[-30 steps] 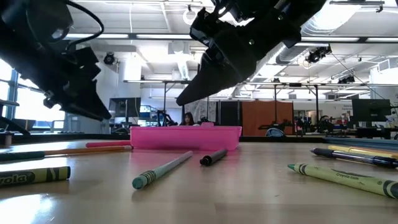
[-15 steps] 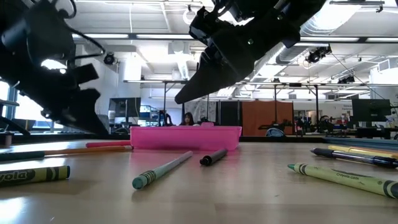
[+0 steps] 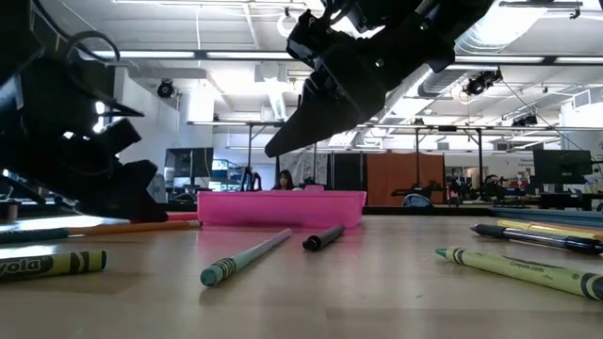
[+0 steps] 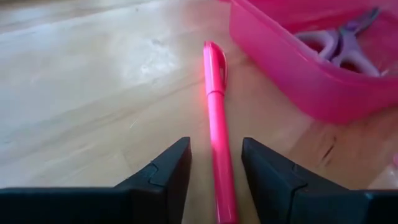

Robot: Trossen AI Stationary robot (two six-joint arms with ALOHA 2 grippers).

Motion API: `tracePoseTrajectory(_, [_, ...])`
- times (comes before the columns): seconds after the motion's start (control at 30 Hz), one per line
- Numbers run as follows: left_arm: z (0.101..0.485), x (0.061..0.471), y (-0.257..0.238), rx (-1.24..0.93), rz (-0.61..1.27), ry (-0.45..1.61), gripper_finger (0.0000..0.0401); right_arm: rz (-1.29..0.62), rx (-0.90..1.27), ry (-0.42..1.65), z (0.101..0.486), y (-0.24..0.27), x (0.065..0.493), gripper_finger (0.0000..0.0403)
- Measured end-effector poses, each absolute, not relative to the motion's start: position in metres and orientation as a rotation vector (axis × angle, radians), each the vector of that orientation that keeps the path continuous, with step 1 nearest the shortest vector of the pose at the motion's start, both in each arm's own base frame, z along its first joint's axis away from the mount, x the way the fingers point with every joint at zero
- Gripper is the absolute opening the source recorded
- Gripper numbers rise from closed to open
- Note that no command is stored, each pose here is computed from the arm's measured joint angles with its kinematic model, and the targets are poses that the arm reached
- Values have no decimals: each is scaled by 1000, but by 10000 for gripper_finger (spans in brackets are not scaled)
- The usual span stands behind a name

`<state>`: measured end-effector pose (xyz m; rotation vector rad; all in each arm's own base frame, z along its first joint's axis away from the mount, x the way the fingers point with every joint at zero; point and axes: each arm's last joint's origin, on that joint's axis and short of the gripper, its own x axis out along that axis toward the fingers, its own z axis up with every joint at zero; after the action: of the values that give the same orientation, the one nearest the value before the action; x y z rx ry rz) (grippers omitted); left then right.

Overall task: Pick & place school supplies into a supply box
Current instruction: Put the pink pen into the pink supply box

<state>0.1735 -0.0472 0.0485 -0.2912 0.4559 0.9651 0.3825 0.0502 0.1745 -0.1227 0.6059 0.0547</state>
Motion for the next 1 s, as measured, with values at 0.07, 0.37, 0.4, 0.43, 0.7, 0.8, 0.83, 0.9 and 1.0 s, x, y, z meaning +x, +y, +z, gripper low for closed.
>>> tracePoseTrajectory(0.07, [45,169,-45,-306,970,426,184,58,-122,606,175,50,382,99])
tracePoseTrajectory(0.37, [41,160,-41,-317,986,409,118,98,-78,607,174,52,382,99])
tracePoseTrajectory(0.4, [41,160,-41,-315,988,408,101,94,-67,607,175,52,382,99])
tracePoseTrajectory(0.43, [41,160,-40,-316,990,405,82,92,-59,606,175,52,382,99])
tracePoseTrajectory(0.7, [49,163,-48,-358,928,348,40,12,-73,567,178,66,382,98])
tracePoseTrajectory(0.8, [56,165,-52,-389,888,347,41,9,-88,565,178,74,380,98])
tracePoseTrajectory(0.83, [59,166,-53,-411,865,350,42,15,-88,563,178,77,380,98])
tracePoseTrajectory(0.9, [67,169,-55,-435,828,343,42,26,-69,547,179,85,379,98])
tracePoseTrajectory(1.0, [83,176,-58,-413,782,305,40,51,-48,510,182,97,378,98])
